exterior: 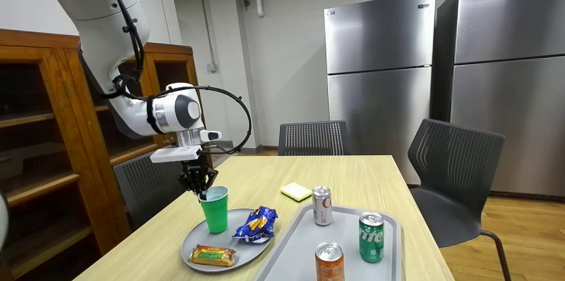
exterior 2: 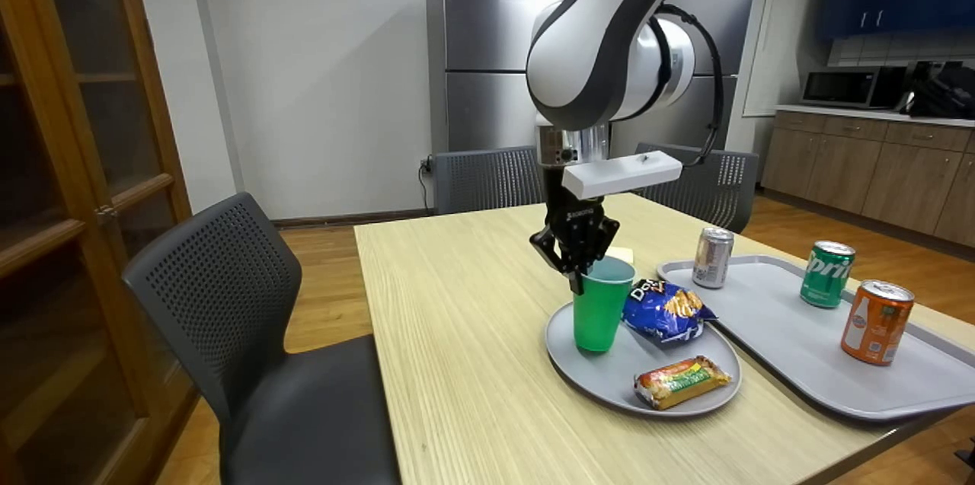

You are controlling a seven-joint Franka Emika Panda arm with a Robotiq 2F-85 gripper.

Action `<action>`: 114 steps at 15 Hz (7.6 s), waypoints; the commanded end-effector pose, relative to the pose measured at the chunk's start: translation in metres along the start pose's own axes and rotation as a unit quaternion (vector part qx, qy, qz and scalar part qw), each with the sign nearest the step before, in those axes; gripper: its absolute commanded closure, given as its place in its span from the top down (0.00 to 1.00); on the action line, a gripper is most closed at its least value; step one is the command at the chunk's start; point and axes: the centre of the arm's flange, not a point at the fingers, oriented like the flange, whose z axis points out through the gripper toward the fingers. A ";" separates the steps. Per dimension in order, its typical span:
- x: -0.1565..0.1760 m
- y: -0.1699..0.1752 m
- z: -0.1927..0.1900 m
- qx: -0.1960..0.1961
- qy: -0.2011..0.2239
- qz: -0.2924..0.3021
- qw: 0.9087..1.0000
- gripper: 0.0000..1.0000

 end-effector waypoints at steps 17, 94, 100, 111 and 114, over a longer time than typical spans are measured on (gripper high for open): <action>0.056 -0.092 -0.096 0.018 0.051 -0.072 0.996 0.01; 0.040 0.095 -0.094 0.070 -0.010 -0.120 0.990 1.00; 0.036 0.091 -0.089 0.067 0.003 -0.127 0.990 1.00; 0.022 0.121 -0.032 0.053 0.021 -0.106 0.993 1.00; 0.019 0.133 -0.018 0.041 0.019 -0.110 0.993 1.00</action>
